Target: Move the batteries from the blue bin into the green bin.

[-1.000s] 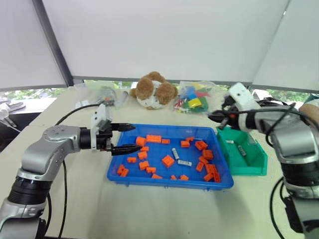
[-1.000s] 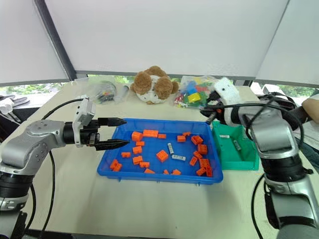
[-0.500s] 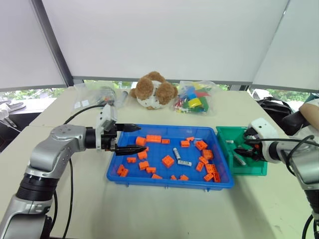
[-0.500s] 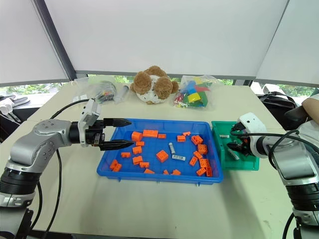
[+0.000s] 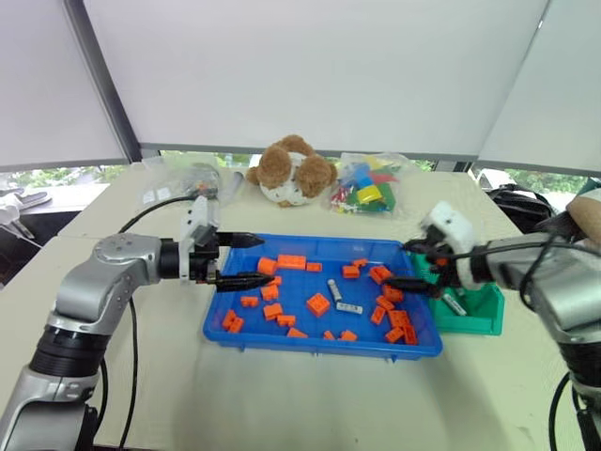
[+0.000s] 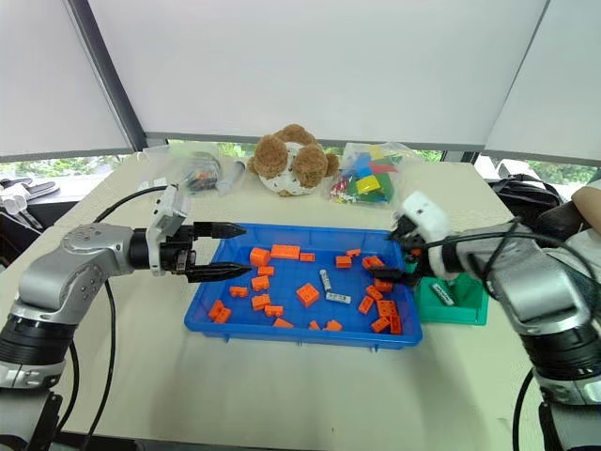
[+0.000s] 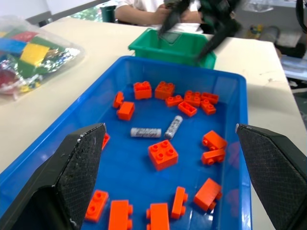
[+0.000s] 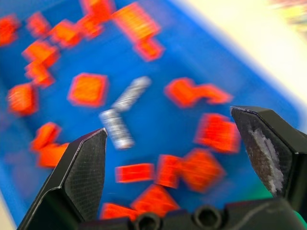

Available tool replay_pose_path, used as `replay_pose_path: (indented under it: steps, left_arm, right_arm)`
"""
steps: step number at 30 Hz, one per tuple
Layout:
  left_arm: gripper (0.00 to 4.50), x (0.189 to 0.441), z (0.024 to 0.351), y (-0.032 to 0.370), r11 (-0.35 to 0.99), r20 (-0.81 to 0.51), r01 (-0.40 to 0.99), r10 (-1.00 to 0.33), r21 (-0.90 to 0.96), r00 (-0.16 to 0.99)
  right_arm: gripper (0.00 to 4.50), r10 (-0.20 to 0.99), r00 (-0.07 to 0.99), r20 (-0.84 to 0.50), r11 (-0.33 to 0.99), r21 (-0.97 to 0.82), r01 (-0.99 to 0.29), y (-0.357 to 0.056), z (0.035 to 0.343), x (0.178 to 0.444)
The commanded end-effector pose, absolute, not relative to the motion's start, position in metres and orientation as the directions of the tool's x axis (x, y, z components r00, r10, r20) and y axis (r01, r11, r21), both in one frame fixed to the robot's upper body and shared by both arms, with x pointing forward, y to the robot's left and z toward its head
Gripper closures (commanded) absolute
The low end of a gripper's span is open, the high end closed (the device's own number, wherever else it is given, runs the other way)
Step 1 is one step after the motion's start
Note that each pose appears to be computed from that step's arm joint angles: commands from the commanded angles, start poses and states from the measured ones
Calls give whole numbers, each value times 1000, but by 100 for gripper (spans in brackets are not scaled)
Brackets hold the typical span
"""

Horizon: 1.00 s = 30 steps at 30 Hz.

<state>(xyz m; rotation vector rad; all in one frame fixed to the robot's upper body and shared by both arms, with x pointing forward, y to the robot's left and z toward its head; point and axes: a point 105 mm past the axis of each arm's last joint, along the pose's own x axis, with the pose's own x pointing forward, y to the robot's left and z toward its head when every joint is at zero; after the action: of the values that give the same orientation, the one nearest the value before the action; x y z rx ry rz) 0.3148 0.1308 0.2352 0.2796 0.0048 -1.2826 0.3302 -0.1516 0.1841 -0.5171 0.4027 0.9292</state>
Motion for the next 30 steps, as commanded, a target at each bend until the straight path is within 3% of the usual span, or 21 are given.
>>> replay_pose_path:
  steps: [1, 17, 20, 26, 30]
  left_arm:
    - [0, 311, 247, 130, 247, -143, 934, -946, 258, 289]
    - [0, 307, 246, 133, 272, -137, 926, -939, 262, 315]
    - [0, 307, 247, 132, 272, -134, 927, -940, 258, 313]
    - [0, 309, 246, 129, 266, -133, 930, -943, 254, 306]
    - [0, 309, 246, 128, 263, -131, 931, -944, 254, 303]
  right_arm:
    - [3, 664, 505, -551, 444, -253, -859, -136, 176, 336]
    - [3, 631, 429, -646, 420, -181, -889, -125, 127, 351]
    - [134, 631, 431, -644, 447, -152, -882, -125, 125, 354]
    - [443, 634, 448, -631, 446, -175, -878, -126, 136, 351]
    - [447, 669, 550, -500, 501, -243, -831, -131, 193, 351]
